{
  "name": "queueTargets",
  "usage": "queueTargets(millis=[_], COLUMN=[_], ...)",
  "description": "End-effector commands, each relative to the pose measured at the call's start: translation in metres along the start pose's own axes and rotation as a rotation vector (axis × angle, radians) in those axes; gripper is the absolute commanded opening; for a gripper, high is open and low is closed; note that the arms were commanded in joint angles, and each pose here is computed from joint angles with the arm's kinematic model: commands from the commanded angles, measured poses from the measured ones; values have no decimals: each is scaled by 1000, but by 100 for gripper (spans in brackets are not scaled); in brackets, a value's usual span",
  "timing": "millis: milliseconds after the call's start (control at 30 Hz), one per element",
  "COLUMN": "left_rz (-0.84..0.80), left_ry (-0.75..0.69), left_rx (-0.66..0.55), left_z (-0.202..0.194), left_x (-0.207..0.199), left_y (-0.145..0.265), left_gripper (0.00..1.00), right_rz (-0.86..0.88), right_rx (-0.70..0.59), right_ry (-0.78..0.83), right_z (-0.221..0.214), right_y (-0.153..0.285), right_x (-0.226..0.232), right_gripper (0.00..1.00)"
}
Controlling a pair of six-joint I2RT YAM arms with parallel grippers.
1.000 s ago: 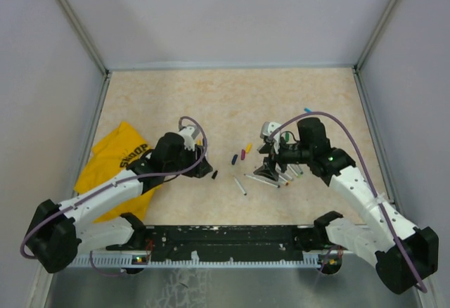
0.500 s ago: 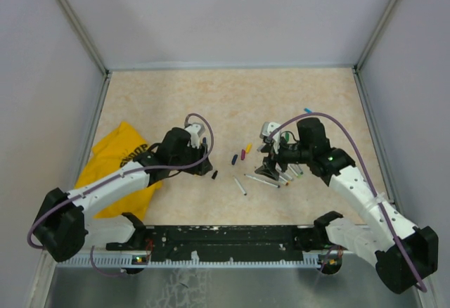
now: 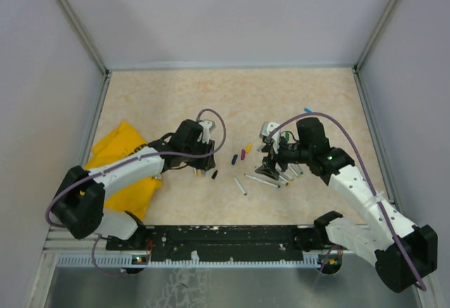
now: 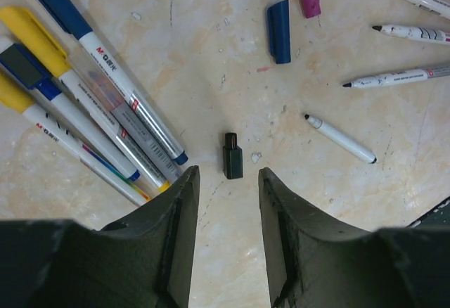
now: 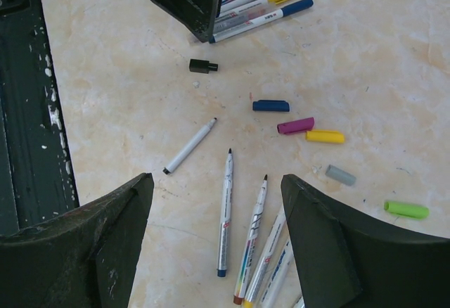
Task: Open the pen caps
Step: Adjust the pen cap at the center of the board.
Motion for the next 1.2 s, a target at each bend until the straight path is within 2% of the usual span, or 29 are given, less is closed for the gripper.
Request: queueTargets(millis=[0,333,867,1167], left_rz=[2,-5,-34,-75], left_ry=[-27,-20,-7,-11], left_rx=[48,200,283,285], left_z=[10,-3,-12,-3], left_x=[-5,-2,-2,-10], left_y=[-9,-32,-44,-48], left_gripper=[43,40,38,29], right_rz=[-20,-17,-2,6], right_rx=[-8,-9,-13,-16], right_ry=[29,30,25,25], right_z=[1,1,1,2], right_y=[1,1,0,0], right_x=[-5,-4,-3,-3], right_gripper=[74,74,74,74])
Point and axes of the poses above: each gripper's point midway between its finger pads, its own y axis back along the fingers, its own x axis along the line the jaws close on, z = x × y, the point moved 9 cm from there along y, back along the fingers, and after that the axes turned 12 degrees about y, right-handed, at the moved point
